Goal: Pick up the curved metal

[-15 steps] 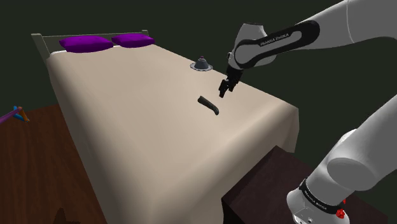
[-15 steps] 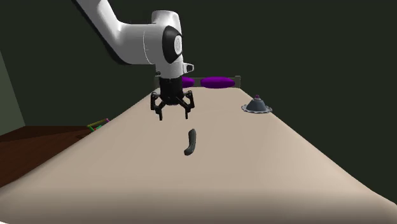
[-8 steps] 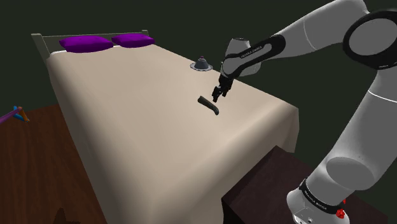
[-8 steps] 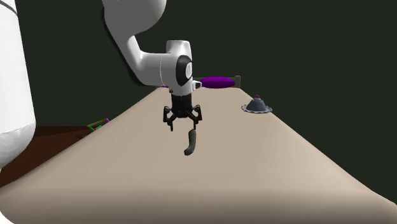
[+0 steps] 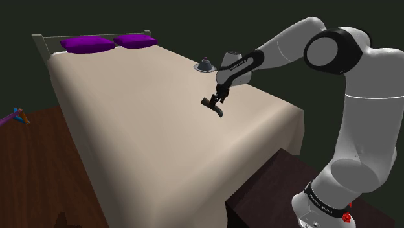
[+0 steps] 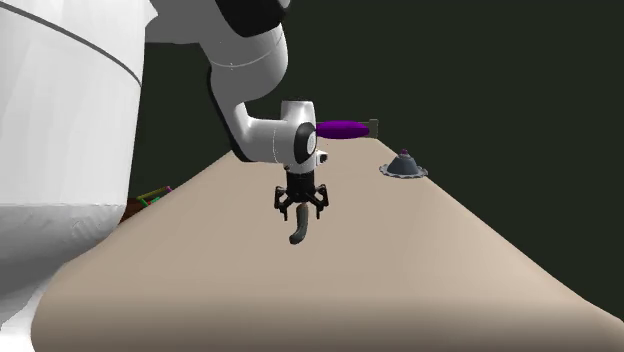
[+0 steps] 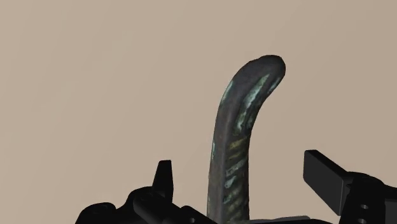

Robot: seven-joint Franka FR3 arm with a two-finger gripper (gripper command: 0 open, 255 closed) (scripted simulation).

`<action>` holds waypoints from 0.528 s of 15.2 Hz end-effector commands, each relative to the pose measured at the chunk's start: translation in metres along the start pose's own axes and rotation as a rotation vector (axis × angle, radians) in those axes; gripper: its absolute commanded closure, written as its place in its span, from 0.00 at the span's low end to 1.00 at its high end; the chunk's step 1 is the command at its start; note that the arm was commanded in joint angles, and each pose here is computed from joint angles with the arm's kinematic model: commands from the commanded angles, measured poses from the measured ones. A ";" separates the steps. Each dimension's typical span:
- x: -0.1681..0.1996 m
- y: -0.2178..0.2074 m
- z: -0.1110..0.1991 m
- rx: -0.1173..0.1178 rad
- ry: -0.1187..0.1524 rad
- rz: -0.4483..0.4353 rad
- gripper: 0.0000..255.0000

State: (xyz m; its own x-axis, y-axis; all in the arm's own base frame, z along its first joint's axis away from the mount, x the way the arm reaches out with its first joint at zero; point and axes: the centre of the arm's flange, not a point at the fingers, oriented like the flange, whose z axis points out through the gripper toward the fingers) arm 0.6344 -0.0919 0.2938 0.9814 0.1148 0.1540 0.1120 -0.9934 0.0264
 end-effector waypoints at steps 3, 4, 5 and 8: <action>0.002 0.000 0.022 0.000 0.000 0.001 0.00; 0.002 0.000 0.027 0.000 0.000 0.001 0.00; 0.001 -0.001 0.033 0.000 0.000 0.001 0.00; 0.000 -0.001 0.041 0.000 0.000 0.001 0.00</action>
State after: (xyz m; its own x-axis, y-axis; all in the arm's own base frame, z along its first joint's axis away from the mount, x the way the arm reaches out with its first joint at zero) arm 0.6403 -0.0917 0.2550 0.9815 0.1141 0.1538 0.1113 -0.9934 0.0264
